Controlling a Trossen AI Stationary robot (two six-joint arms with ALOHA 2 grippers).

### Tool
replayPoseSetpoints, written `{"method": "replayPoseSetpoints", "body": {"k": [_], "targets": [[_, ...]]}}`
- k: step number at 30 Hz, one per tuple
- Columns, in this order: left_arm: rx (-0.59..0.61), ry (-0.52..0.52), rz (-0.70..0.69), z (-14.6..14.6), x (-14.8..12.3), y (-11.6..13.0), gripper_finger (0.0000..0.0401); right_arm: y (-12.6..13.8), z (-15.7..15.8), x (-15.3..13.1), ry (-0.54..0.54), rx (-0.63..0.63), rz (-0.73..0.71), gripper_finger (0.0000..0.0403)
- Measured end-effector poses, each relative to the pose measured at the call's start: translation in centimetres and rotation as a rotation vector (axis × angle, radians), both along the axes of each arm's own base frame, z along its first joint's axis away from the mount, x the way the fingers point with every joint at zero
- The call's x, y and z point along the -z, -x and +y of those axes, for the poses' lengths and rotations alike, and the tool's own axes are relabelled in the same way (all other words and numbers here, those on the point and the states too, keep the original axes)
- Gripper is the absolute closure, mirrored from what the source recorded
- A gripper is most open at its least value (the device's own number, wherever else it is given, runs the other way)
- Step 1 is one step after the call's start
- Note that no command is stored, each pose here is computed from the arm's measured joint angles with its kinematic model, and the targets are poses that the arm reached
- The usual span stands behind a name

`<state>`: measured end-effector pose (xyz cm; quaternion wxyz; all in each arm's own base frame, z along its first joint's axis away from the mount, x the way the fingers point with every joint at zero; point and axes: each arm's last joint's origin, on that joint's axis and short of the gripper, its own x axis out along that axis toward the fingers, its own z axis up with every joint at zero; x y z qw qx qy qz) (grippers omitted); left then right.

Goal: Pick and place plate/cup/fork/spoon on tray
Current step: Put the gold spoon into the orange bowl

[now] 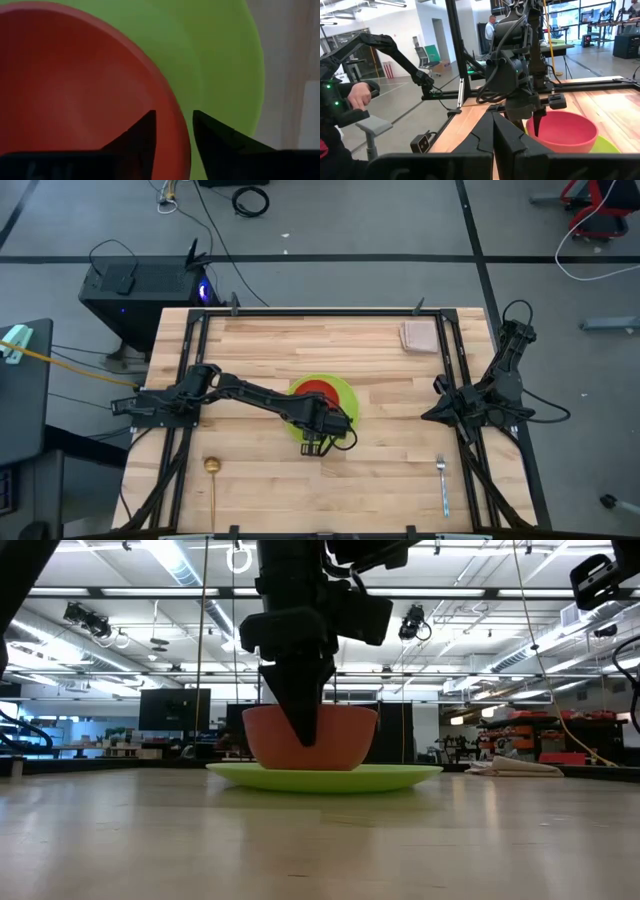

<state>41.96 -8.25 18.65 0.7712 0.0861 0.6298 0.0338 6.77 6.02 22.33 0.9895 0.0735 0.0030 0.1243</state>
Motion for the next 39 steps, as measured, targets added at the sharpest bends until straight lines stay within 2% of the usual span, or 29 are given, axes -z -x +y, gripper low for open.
{"method": "replayPoseSetpoints", "body": {"k": [6,16,22,28,35,39], "targets": [[-0.029,0.02,0.002,0.3,-0.6,-0.1,0.0234,0.0,0.0,0.0,-0.001,0.0,0.0,0.0398],[-0.067,0.03,-0.017,0.2,-4.9,-0.5,0.024,0.0,0.0,0.0,0.0,0.0,0.0,0.0398],[-0.238,0.033,0.055,0.3,-7.7,0.8,0.0237,0.0,0.0,0.0,0.0,0.0,0.0,0.0398],[-0.424,-0.026,0.165,-0.5,-8.3,3.0,0.0247,0.0,0.0,0.0,0.0,0.0,0.0,0.0398],[-0.493,0.027,0.166,-3.5,-8.9,5.3,0.0262,0.0,0.0,0.0,0.0,0.0,0.0,0.0398],[-0.603,0.065,0.16,-5.6,-9.4,7.3,0.0268,0.0,0.0,0.0,0.0,0.0,0.0,0.0398]]}}
